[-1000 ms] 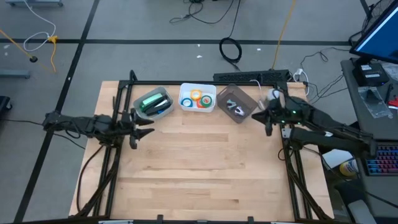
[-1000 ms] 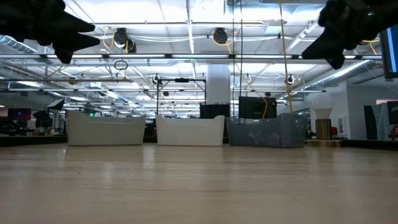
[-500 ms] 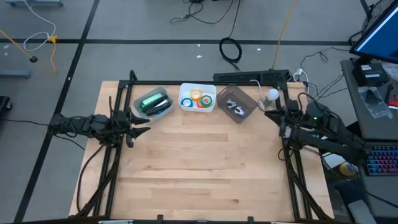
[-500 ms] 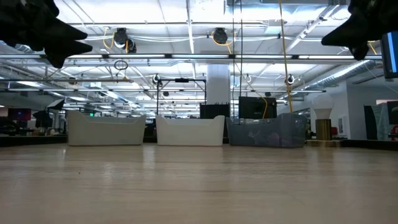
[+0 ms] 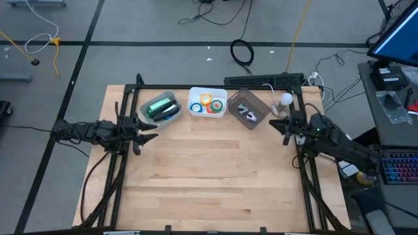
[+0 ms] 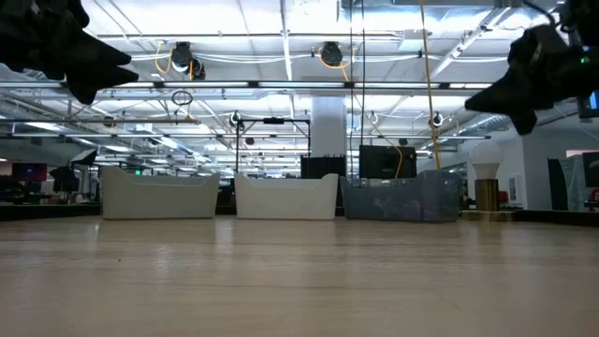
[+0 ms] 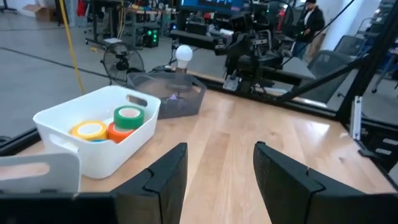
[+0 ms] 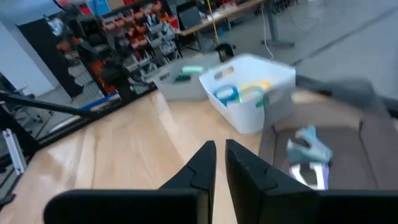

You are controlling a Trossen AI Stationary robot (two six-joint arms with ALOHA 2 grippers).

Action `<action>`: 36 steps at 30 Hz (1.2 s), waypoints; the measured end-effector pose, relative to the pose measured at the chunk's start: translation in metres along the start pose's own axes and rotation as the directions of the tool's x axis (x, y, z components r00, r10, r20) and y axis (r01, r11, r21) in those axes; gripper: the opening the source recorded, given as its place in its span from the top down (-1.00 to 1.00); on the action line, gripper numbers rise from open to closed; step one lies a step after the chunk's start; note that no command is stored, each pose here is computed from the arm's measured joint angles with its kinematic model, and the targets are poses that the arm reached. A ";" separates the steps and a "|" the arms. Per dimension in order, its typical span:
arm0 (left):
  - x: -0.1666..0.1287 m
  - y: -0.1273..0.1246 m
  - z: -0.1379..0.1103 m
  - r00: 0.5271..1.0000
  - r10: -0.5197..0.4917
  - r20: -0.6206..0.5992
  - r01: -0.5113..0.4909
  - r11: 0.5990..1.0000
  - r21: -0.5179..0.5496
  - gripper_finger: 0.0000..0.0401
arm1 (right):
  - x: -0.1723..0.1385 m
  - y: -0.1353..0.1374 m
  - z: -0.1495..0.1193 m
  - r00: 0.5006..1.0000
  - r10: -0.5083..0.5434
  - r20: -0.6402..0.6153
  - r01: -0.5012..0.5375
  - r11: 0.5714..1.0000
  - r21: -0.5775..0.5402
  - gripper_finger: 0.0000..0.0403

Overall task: Pick and place Stapler, Stapler remover, tape
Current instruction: Return to Home Position

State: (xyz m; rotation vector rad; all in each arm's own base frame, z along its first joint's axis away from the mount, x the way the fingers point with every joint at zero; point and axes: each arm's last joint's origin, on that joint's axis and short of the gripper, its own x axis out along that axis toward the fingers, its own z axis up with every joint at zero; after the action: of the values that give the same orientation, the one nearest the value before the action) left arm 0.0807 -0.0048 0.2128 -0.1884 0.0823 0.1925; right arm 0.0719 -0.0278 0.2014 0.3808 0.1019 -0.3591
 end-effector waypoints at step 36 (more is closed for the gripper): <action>0.021 0.000 -0.039 0.994 -0.026 0.110 0.030 0.999 -0.035 0.09 | 0.021 -0.014 -0.036 0.999 -0.017 -0.044 0.016 0.999 -0.034 0.84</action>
State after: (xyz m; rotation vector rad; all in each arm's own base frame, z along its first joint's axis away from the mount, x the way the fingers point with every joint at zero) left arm 0.0989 -0.0084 0.1730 -0.2155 -0.0333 0.1758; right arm 0.0848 -0.0332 0.1603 0.3546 0.1542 -0.3649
